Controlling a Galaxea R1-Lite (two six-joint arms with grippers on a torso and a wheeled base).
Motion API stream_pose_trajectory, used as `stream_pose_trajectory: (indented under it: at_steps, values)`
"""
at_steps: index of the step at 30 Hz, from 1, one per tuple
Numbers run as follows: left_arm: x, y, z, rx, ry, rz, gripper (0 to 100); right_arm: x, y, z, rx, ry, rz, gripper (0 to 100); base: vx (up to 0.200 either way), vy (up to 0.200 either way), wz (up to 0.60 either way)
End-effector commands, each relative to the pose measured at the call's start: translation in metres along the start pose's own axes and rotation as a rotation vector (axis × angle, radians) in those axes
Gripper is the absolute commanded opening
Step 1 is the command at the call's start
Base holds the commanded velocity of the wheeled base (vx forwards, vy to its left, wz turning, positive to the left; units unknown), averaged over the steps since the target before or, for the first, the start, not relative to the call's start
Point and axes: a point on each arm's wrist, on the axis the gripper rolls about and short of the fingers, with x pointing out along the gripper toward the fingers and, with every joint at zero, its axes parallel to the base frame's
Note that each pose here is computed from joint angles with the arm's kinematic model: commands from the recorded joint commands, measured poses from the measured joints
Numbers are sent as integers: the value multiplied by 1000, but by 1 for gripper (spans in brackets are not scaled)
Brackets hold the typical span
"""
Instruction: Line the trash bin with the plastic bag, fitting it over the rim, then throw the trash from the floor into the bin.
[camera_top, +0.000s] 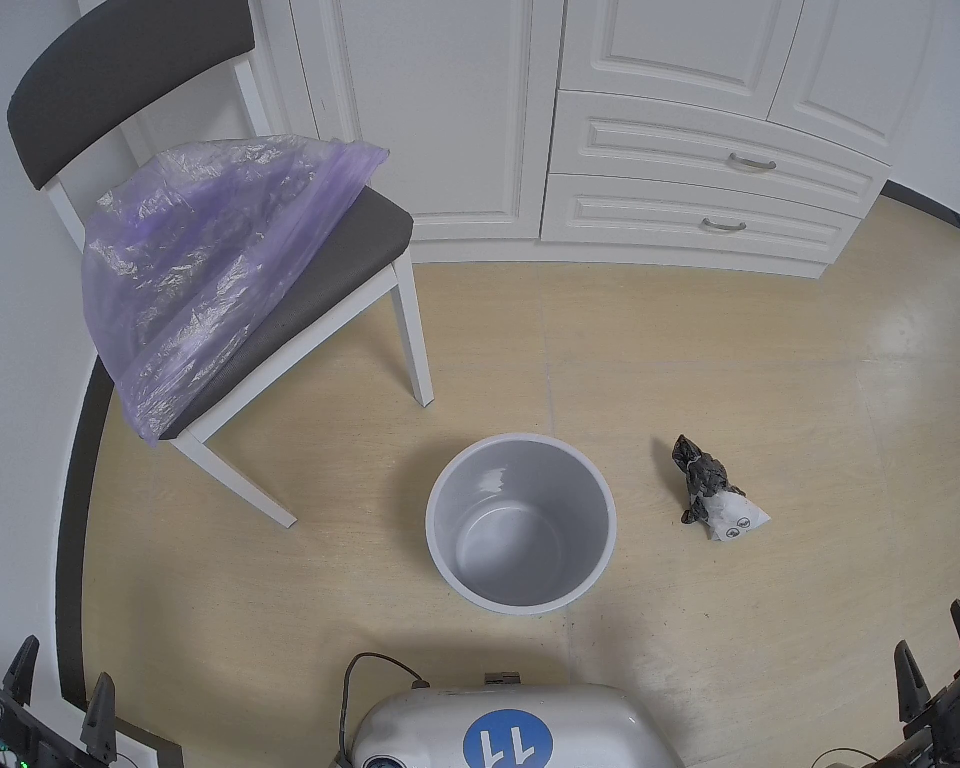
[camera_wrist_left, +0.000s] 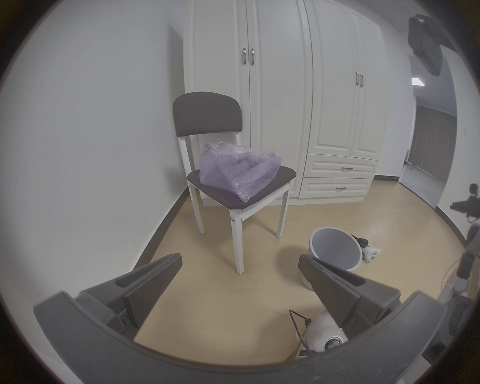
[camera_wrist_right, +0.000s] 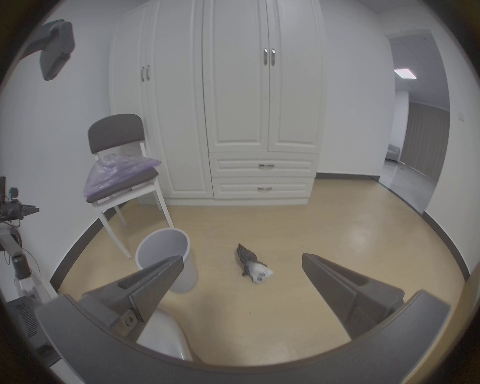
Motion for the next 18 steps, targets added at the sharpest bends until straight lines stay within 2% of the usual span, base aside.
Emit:
stream_pose_trajectory:
  at_steps: [1,5,6,7,9,10,11,14,15,18]
  values:
    - [0,-1,-5,31,-4,-23,100,-8,3,36,-51,-185,160,100,0,0,0]
    - [0,-1,-2,40,-25,-38,100,4,4,47,-6,-79,171,100,0,0,0]
    - [-3,-1,11,22,-88,-58,100,8,4,50,29,-43,172,100,0,0,0]
    - [-9,-2,33,-5,-170,-108,100,13,3,55,59,-15,173,100,0,0,0]
    - [-14,-2,58,-81,-215,-187,100,22,2,63,78,26,172,100,0,0,0]
    - [-15,-2,63,-92,-216,-201,100,24,2,66,81,35,170,100,0,0,0]
    - [-14,-2,75,-94,-209,-212,100,32,2,71,86,59,165,100,0,0,0]
    - [-6,-3,82,-61,-161,-193,100,46,0,81,94,106,157,100,0,0,0]
    - [8,-3,85,-21,-86,-160,100,60,-1,88,103,151,148,100,0,0,0]
    - [27,-1,94,51,0,-62,100,75,-3,100,122,159,134,100,0,0,0]
